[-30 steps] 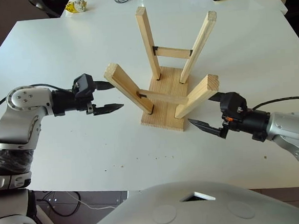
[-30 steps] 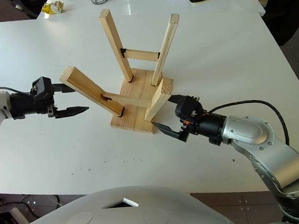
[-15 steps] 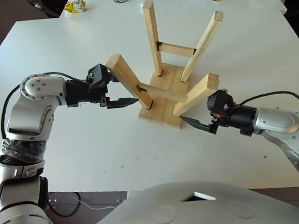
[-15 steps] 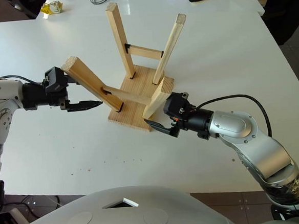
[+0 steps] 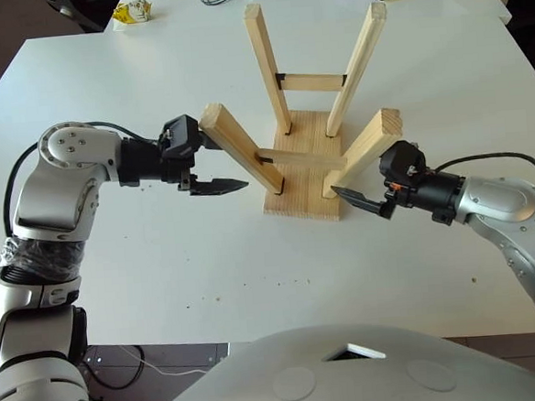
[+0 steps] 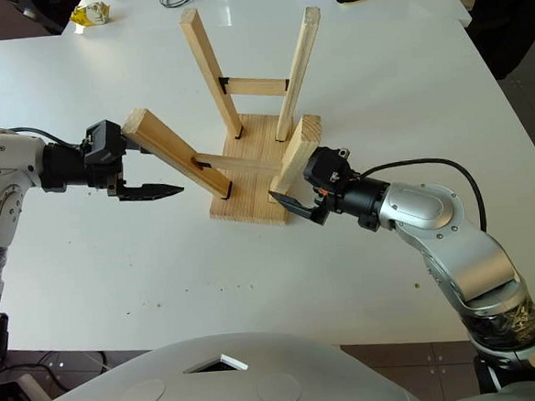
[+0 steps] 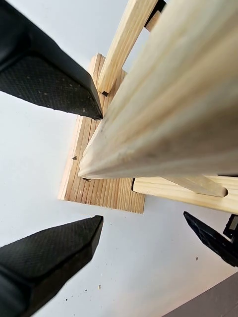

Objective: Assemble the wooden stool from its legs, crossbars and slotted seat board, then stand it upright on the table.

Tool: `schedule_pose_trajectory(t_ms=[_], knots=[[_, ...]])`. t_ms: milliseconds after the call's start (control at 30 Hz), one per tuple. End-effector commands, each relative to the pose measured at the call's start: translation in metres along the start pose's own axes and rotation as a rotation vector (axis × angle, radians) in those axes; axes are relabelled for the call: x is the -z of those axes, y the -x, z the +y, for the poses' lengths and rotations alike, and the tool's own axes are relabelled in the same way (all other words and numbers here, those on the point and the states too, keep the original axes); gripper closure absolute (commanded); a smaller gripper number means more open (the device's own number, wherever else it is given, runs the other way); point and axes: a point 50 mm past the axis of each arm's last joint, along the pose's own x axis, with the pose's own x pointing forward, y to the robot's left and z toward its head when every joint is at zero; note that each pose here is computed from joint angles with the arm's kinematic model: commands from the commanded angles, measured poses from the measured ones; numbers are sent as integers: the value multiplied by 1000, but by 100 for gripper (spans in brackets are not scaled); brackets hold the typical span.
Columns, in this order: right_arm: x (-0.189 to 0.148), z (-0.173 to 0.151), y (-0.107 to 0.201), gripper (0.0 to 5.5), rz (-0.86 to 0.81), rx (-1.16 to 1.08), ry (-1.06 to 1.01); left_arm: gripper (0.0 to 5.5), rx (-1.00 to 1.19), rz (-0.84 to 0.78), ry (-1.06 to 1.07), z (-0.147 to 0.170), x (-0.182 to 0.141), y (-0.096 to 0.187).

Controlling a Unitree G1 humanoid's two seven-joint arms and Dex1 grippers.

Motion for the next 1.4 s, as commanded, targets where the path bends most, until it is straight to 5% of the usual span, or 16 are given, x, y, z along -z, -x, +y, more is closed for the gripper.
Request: schedule_pose_trajectory(t_ms=[33, 267, 800, 1400], knots=[[-8, 5, -3, 202, -41, -49, 19, 193, 38, -27, -52, 5, -13, -8], [-7, 10, -1, 313, -32, -96, 27, 193, 47, -32, -77, 10, -17, -12], [0, 24, -1, 327, 17, -184, 61, 193, 161, -64, -193, 24, -49, -36], [-8, 14, -7, 335, 27, -259, 106, 193, 317, -107, -310, -17, -82, -67]])
